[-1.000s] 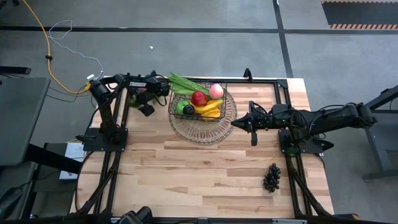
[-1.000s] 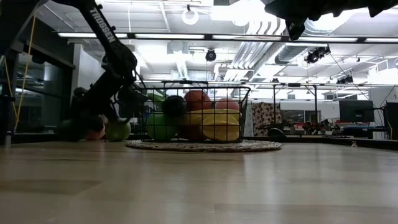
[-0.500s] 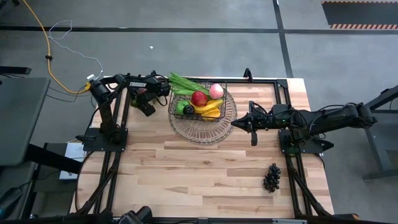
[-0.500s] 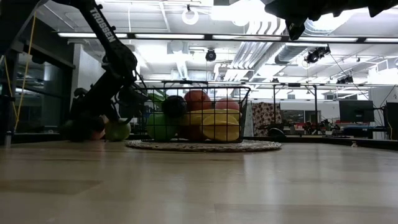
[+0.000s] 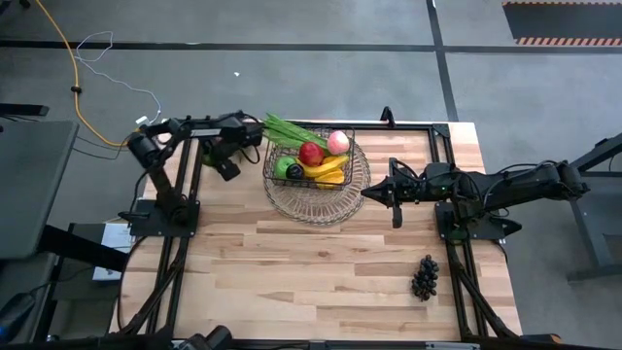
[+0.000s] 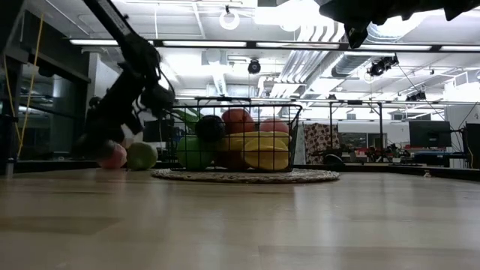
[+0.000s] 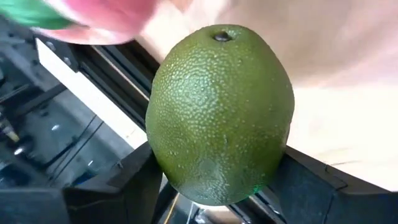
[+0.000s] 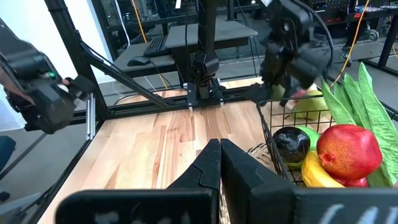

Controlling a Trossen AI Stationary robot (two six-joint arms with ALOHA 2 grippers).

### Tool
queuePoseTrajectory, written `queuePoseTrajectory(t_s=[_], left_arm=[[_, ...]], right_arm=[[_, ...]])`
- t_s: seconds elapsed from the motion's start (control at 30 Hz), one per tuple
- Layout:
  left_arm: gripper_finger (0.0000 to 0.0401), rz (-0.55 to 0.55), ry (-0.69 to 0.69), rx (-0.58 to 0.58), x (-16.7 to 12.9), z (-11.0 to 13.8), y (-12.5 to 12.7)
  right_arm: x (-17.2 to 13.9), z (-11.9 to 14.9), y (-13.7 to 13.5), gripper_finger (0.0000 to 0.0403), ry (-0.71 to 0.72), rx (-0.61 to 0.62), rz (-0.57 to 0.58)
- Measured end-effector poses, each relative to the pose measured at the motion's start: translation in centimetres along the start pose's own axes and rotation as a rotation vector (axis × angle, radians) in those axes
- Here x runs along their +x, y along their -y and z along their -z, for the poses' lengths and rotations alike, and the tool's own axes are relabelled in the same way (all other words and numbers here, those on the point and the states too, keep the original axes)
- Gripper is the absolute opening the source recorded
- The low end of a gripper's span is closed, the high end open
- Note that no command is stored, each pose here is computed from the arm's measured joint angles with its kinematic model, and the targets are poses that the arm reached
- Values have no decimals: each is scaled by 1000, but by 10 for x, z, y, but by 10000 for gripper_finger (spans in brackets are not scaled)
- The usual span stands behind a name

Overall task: Build produce basket
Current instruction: Put the lime into the black wire basket

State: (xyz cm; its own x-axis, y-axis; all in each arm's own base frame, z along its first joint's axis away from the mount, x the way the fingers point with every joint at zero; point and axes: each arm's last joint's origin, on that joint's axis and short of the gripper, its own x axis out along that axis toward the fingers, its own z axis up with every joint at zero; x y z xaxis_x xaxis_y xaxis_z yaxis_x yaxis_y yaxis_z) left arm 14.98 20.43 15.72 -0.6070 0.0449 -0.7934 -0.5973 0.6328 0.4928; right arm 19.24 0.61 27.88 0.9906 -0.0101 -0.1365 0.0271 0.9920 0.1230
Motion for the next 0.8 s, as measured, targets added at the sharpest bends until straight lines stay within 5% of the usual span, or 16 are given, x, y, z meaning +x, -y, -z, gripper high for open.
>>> queuePoseTrajectory(t_s=[0.43,0.8], left_arm=[[246,274,515,-293,-69,71,-36],[246,805,1329,-334,-128,136,-19]], right_arm=[[0,0,0,0,0,2,0],[0,0,0,0,0,26,0]])
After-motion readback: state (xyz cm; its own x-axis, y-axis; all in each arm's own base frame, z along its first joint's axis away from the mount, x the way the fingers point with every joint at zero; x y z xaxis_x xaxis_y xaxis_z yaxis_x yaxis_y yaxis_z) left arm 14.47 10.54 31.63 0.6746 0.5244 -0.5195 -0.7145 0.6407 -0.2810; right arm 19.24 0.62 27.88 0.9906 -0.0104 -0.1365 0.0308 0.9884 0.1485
